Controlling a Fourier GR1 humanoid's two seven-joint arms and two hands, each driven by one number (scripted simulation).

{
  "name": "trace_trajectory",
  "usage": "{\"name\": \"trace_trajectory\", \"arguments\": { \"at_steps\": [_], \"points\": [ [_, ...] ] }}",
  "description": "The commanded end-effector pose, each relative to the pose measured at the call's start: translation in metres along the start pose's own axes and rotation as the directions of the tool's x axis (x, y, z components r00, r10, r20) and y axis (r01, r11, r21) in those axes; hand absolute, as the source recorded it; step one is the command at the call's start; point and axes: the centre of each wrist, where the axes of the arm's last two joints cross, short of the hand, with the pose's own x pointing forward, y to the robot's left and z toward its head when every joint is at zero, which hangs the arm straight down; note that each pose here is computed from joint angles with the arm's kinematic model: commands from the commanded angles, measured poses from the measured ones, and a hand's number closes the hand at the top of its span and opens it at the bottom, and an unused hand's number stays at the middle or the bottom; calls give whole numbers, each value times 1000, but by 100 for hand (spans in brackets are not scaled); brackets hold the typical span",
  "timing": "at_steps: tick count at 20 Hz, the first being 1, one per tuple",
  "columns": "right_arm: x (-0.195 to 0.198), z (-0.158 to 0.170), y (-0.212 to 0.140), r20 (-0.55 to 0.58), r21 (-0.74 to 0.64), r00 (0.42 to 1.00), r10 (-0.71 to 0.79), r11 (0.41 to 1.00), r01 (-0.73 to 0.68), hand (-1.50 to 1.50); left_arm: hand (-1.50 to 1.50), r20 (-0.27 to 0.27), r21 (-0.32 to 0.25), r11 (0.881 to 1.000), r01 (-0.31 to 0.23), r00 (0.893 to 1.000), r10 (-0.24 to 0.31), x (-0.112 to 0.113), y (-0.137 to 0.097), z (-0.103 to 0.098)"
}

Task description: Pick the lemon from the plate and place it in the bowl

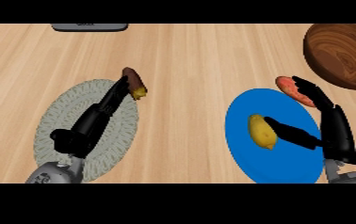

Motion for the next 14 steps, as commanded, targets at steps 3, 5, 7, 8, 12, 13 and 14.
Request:
{"name": "trace_trajectory", "arguments": {
  "at_steps": [3, 5, 7, 8, 12, 13, 14],
  "points": [
    [34, -24, -30, -74, 148, 932, 355, 928, -342, -150, 0, 12, -18, 1000, -18, 1000, 18, 2, -7, -14],
    [35, -20, -40, -116, 248, 858, 500, 851, -462, -150, 0, -6, -16, 1000, 0, 1000, 0, 3, -9, -6],
    [37, -18, -31, -133, 412, 787, 603, 756, -509, -150, 0, 7, -24, 1000, -7, 1000, 7, 6, -21, -14],
    [46, -19, -30, -136, 479, 774, 618, 725, -494, -150, 0, -5, -35, 999, -4, 1000, 4, -1, -15, -9],
    [77, -16, -30, -157, 678, 719, 677, 604, -420, -150, 0, -1, -12, 1000, -18, 1000, 18, -3, -10, -7],
    [89, -16, -16, -153, 701, 714, 683, 584, -409, -150, 0, 4, -22, 1000, -10, 1000, 10, 4, -8, -22],
    [106, -27, -32, -167, 708, 723, 671, 592, -385, -150, 0, 8, -17, 1000, 4, 1000, -4, 10, -9, -20]
  ]
}}
